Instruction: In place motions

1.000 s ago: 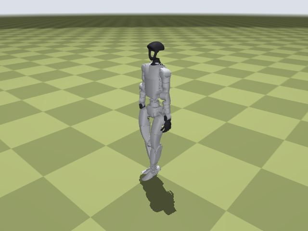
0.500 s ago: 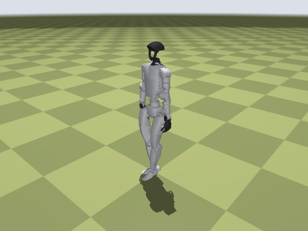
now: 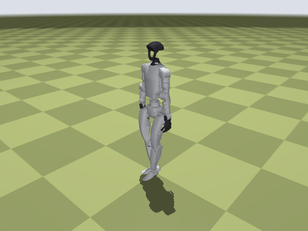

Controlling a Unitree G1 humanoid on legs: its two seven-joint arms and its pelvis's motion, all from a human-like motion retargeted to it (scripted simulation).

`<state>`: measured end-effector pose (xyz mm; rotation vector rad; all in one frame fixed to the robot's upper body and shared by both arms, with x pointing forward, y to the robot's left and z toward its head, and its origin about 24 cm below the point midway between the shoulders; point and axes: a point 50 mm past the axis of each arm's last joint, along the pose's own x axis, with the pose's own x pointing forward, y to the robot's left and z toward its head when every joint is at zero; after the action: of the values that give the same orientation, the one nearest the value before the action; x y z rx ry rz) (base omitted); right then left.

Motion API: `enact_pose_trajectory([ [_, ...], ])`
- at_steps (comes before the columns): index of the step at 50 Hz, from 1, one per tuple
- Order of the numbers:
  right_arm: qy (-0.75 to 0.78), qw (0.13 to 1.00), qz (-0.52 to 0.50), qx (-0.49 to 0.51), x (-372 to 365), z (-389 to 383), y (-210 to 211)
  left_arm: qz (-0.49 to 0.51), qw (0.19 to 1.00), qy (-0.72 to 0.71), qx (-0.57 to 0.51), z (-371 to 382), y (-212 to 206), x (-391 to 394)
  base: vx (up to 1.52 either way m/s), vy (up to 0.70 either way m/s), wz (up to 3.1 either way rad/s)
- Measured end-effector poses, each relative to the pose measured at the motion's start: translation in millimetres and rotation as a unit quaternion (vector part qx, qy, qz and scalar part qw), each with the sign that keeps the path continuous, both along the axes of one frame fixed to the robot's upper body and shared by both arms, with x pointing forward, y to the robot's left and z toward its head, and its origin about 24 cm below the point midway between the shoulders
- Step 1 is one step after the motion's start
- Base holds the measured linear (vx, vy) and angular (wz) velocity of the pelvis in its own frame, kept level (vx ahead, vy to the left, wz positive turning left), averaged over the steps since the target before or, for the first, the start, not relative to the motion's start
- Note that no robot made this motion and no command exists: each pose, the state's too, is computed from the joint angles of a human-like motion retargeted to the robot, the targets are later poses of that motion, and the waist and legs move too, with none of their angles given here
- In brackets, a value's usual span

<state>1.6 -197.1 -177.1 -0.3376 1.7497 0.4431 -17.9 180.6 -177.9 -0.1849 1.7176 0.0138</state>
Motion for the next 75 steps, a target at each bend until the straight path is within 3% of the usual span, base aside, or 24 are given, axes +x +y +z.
enact_pose_trajectory([
  [23, 0.015, 0.999, -0.03, -0.03, -14.5, 2.7, -15.0, 0.016, 0.999, -0.032, 0.003, -1.7, -3.6, 17.9, 0.02, 0.04, 0.19],
  [38, -0.067, 0.998, -0.013, 0.013, 37.3, -0.5, 6.1, 0.018, 0.999, -0.018, 0.023, 0.7, 17.3, 0.0, -0.01, 0.04, 0.08],
  [67, 0.035, 0.998, -0.04, -0.045, -38.3, 7.0, -27.5, 0.037, 0.998, -0.03, 0.028, -0.1, 15.6, 13.7, 0.05, 0.14, 1.12],
  [75, 0.023, 0.996, -0.05, -0.074, -28.6, 7.5, -33.8, 0.03, 0.997, -0.055, 0.045, 2.0, 29.0, 34.4, -0.1, 0.14, 1.42],
])
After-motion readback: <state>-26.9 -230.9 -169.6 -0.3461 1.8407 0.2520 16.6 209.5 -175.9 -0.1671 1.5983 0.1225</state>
